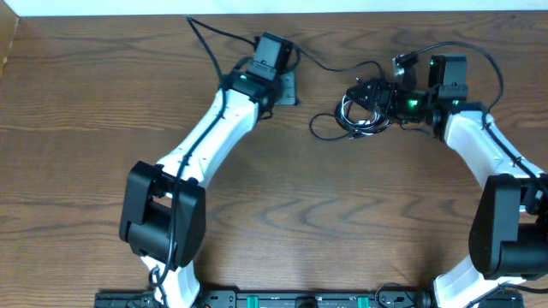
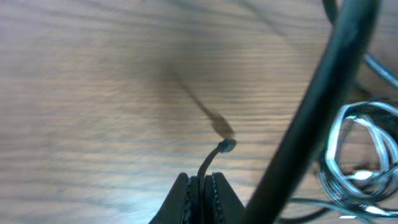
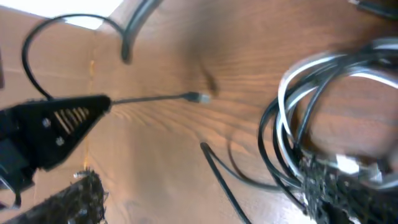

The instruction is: Untangle cables

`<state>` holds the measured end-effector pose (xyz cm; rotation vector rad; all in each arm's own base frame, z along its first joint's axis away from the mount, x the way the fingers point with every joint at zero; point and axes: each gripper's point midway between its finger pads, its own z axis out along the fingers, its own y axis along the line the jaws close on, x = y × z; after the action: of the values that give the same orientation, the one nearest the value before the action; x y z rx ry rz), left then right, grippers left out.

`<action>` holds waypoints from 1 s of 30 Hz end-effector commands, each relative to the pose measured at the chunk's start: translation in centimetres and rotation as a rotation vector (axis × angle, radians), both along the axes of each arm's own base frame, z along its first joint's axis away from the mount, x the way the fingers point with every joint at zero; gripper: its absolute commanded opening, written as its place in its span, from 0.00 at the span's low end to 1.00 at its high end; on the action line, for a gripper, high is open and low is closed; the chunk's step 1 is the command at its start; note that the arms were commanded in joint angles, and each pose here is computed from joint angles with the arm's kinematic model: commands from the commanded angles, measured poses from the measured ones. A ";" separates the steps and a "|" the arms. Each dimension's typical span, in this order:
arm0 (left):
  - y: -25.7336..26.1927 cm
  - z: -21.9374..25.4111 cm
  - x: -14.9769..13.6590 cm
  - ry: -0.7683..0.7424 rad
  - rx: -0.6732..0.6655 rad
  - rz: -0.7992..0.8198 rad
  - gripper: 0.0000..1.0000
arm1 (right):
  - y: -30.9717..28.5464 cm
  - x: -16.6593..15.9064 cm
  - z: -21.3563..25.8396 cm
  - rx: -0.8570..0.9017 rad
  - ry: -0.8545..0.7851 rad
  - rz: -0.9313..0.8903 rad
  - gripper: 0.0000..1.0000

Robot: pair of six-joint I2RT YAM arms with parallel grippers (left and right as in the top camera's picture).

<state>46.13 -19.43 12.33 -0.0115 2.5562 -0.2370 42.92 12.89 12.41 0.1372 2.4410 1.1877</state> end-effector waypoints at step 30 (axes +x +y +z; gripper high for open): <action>-8.3 -4.8 -8.2 0.457 -0.371 0.025 0.74 | -8.8 0.1 -3.6 -0.664 0.027 -0.167 0.89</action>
<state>39.53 -25.58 10.49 -0.0991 2.8226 -0.7238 43.17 5.76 8.95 0.0991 2.6377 0.4031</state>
